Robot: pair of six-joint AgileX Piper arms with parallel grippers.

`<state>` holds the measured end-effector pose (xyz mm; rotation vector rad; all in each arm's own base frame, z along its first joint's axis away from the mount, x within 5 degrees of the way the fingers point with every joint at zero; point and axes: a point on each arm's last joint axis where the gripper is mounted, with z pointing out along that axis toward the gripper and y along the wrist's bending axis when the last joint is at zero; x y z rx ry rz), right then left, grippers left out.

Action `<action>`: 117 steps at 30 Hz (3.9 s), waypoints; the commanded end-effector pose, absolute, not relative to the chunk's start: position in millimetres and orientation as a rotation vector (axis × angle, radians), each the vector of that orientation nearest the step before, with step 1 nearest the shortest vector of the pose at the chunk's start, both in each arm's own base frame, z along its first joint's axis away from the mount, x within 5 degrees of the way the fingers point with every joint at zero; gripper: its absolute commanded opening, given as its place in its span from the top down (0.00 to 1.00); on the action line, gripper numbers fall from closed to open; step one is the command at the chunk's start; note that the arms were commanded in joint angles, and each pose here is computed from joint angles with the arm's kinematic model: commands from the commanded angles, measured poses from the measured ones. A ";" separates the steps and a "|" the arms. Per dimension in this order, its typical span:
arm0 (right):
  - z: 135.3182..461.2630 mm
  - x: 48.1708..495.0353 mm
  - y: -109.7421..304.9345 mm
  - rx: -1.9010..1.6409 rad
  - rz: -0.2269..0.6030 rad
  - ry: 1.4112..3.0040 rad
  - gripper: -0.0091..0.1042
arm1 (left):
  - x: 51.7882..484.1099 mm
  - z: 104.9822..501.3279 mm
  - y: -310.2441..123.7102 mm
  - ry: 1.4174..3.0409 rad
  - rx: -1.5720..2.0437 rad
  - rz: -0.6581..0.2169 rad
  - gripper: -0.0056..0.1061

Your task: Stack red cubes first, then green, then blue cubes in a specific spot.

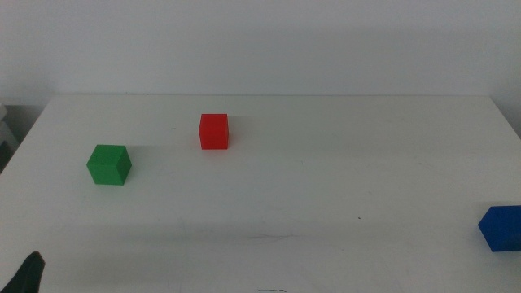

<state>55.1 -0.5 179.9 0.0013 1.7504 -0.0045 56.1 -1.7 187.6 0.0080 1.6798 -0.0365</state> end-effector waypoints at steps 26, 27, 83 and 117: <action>195.7 54.2 -0.3 -0.013 -0.015 1.634 0.15 | 209.6 319.7 -51.1 1.942 0.194 -0.188 0.11; 195.7 54.2 -0.3 -0.013 -0.015 1.634 0.15 | 216.1 318.6 -52.7 1.958 0.194 -0.188 0.11; 195.8 54.2 -0.3 -0.013 -0.015 1.633 0.15 | 491.7 241.2 -168.0 2.621 0.142 -0.194 0.19; 195.8 54.2 -0.3 -0.013 -0.015 1.633 0.15 | 391.1 311.9 -247.3 2.626 0.002 0.109 0.96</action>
